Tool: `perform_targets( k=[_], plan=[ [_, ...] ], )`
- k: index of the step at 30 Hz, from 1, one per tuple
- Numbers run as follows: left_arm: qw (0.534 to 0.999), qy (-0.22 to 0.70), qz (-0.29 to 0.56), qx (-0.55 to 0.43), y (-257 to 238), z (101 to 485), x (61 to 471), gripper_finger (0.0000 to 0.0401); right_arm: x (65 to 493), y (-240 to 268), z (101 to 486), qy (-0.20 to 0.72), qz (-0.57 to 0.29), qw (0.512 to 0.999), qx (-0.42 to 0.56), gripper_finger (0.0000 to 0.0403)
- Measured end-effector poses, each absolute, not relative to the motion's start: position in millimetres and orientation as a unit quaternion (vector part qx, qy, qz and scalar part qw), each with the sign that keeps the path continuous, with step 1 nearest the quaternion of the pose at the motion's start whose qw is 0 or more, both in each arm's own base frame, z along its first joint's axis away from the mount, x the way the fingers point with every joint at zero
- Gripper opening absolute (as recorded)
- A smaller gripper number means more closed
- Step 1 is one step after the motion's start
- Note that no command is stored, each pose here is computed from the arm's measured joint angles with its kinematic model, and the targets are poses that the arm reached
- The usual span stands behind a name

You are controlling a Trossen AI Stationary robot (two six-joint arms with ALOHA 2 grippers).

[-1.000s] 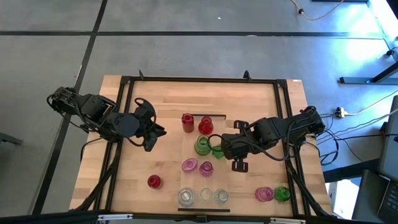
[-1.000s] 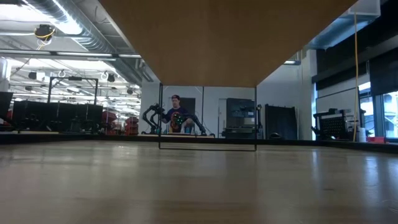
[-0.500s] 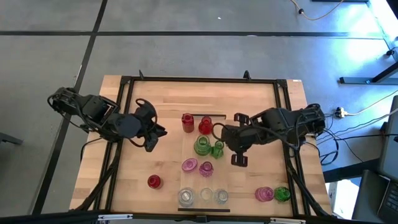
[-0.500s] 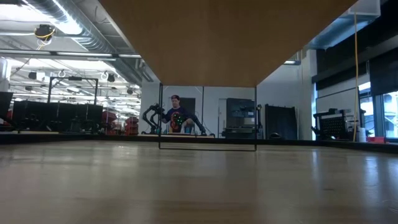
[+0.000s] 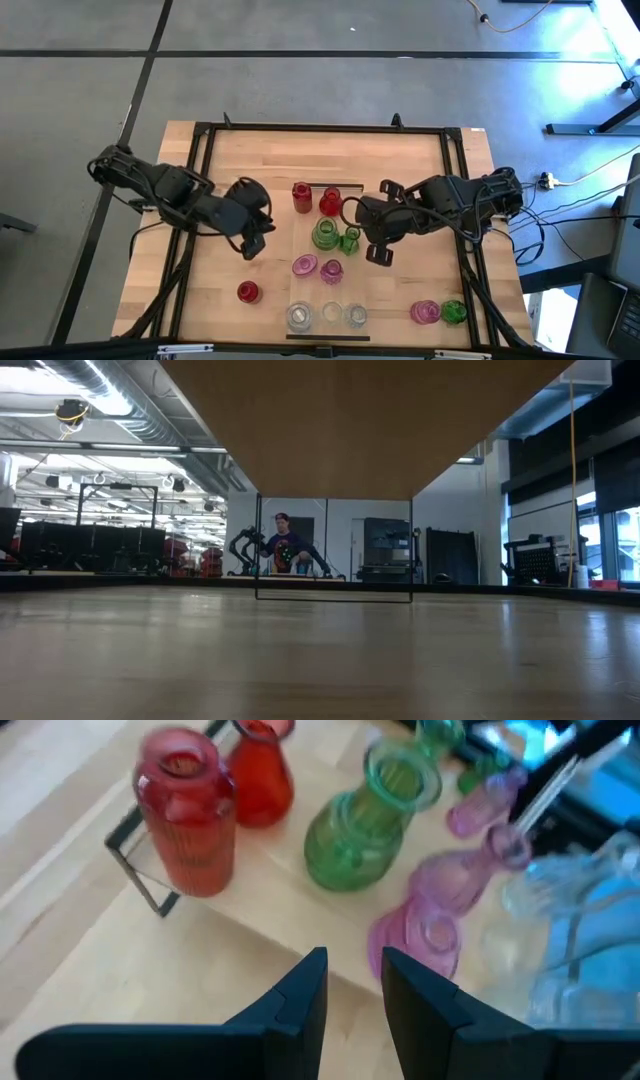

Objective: Sort vases onto shelf
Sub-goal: Put the red vase on the shelf aligned with the other red vases

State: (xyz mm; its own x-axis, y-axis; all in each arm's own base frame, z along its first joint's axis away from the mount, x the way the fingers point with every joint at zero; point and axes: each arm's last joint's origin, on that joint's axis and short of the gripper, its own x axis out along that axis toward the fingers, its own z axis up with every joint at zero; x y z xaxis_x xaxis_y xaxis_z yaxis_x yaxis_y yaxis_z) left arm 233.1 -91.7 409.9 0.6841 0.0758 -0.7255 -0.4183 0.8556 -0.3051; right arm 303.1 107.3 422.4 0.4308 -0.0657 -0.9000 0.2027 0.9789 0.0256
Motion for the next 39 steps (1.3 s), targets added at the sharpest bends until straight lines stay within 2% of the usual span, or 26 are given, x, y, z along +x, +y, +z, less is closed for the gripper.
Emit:
perform_targets(
  k=[5,9,21,25,33,39],
  plan=[
    [0.871,0.419,0.155,-0.203,-94,392,240,0.0090,301,109,424,0.507,-0.130,0.847,0.096,0.0069],
    [0.859,0.442,0.142,-0.214,-95,363,251,0.0085,292,116,426,0.484,-0.167,0.849,0.131,0.0069],
    [0.881,0.400,0.100,-0.234,-80,316,281,0.0017,257,155,397,0.461,-0.260,0.824,0.201,0.0069],
    [0.878,0.404,0.093,-0.238,-67,306,285,0.0002,254,163,387,0.453,-0.280,0.818,0.217,0.0069],
    [0.891,0.364,0.051,-0.268,-55,303,297,0.0001,263,171,379,0.414,-0.277,0.827,0.261,0.0069],
    [0.893,0.355,0.042,-0.274,-54,305,299,0.0000,261,169,381,0.408,-0.284,0.828,0.258,0.0069]
  ],
)
